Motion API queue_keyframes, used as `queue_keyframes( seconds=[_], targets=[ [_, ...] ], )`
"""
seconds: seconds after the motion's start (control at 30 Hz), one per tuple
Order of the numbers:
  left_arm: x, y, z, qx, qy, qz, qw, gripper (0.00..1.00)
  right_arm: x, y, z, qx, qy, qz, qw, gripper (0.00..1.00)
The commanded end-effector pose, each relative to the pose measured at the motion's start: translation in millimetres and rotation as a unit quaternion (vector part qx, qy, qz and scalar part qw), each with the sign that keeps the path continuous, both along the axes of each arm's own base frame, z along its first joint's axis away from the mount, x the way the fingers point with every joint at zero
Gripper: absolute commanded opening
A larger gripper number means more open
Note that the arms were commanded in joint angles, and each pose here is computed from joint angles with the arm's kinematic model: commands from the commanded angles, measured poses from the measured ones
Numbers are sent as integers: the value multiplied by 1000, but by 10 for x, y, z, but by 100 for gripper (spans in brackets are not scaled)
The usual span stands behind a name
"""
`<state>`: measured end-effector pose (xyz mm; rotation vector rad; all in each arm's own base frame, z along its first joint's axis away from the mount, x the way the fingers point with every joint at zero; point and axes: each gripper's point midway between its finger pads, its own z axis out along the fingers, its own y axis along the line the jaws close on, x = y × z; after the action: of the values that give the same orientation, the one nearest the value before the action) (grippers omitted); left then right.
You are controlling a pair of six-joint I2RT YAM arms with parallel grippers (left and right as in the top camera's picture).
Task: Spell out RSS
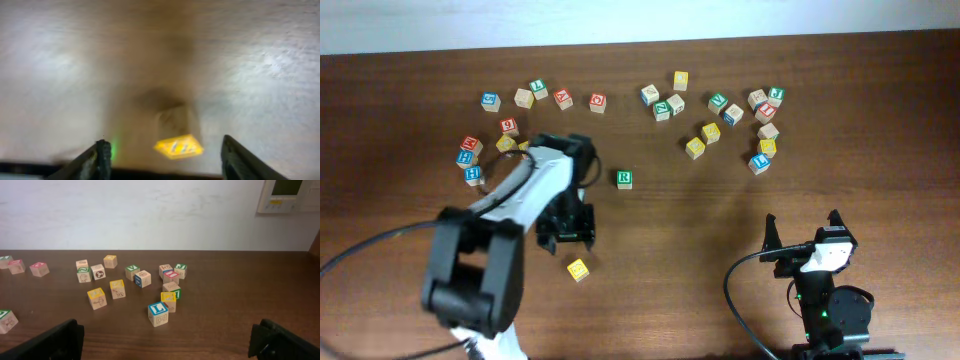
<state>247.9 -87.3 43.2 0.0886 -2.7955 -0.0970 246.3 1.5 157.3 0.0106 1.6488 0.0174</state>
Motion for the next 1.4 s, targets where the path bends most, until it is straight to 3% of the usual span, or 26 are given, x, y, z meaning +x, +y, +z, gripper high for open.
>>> queue_keyframes(
  seconds=[0.0,0.3,0.5,0.83,1.13,1.37],
  targets=[
    [-50,-51,239,-24,-34,39,998,66,-3,-8,-27,-4,2,-3,1000,98],
    [-378,-71,-204,-6,-32,112,993,66,-3,-8,-27,-4,2,-3,1000,98],
    [-349,-82,-395,-12,-54,128,990,63,-3,-8,-27,-4,2,-3,1000,98],
    [-342,-177,-396,-37,-50,136,989,40,-3,-8,-27,-4,2,-3,1000,98],
    [-394,-202,-410,-45,-40,139,988,38,-3,-8,-27,-4,2,-3,1000,98],
    [-404,-192,-427,-44,-41,139,989,16,-3,-8,-27,-4,2,-3,1000,98]
  ],
)
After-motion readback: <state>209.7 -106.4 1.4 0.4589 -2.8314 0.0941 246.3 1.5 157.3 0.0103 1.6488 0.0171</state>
